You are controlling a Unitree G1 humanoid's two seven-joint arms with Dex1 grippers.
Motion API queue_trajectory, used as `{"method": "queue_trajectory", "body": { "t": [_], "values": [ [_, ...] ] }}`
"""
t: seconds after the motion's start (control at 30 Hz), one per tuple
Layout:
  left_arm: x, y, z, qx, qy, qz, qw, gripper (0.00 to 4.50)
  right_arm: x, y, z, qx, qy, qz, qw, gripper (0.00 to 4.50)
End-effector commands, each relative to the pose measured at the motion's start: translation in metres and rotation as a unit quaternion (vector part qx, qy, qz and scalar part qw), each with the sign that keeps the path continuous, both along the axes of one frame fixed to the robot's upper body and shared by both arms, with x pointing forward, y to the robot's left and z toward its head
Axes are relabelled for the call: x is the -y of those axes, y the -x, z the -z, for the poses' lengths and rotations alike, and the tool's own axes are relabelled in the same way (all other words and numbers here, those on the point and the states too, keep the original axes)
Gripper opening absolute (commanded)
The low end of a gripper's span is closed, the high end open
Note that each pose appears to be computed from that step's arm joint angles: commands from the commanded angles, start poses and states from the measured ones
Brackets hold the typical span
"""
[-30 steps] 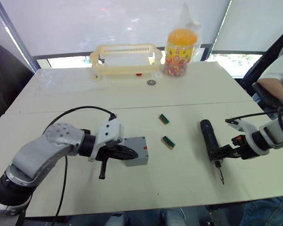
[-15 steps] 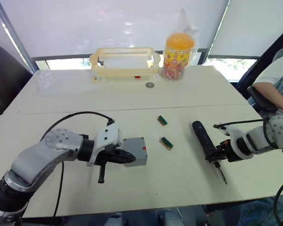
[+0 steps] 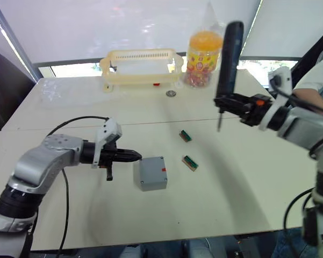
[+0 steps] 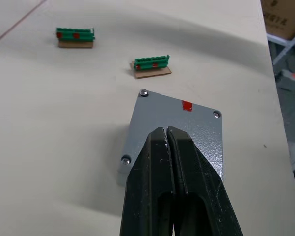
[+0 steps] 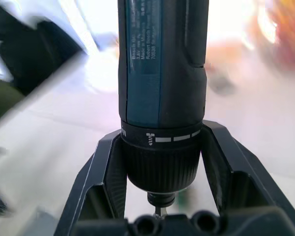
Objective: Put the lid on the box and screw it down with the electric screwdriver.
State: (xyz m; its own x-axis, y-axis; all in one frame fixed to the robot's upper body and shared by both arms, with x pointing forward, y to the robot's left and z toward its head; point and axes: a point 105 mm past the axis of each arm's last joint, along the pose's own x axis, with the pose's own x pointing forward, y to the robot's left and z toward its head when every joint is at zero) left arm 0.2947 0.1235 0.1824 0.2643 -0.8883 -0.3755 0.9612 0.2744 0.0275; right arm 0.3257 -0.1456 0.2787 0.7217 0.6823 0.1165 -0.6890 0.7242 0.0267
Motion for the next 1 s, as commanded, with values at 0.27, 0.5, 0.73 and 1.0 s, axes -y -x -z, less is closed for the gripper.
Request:
{"method": "queue_trajectory", "body": {
  "t": [0.27,0.5,0.73,1.0],
  "values": [
    [0.02,0.0,0.016,0.037,-0.048,0.039,0.997,0.0,-0.086,0.026,0.028,0.138,-0.061,-0.05,0.987,1.75],
    [0.022,-0.002,0.044,0.036,-0.085,0.042,0.995,0.0,-0.096,0.026,0.043,0.144,-0.06,-0.047,0.987,1.75],
    [0.025,-0.007,0.053,0.031,-0.079,0.034,0.996,0.0,-0.098,0.023,0.061,0.123,-0.053,-0.045,0.99,1.75],
    [0.023,-0.007,0.053,0.027,-0.076,0.033,0.996,0.0,-0.103,0.022,0.071,0.116,-0.051,-0.044,0.991,1.75]
  ]
}}
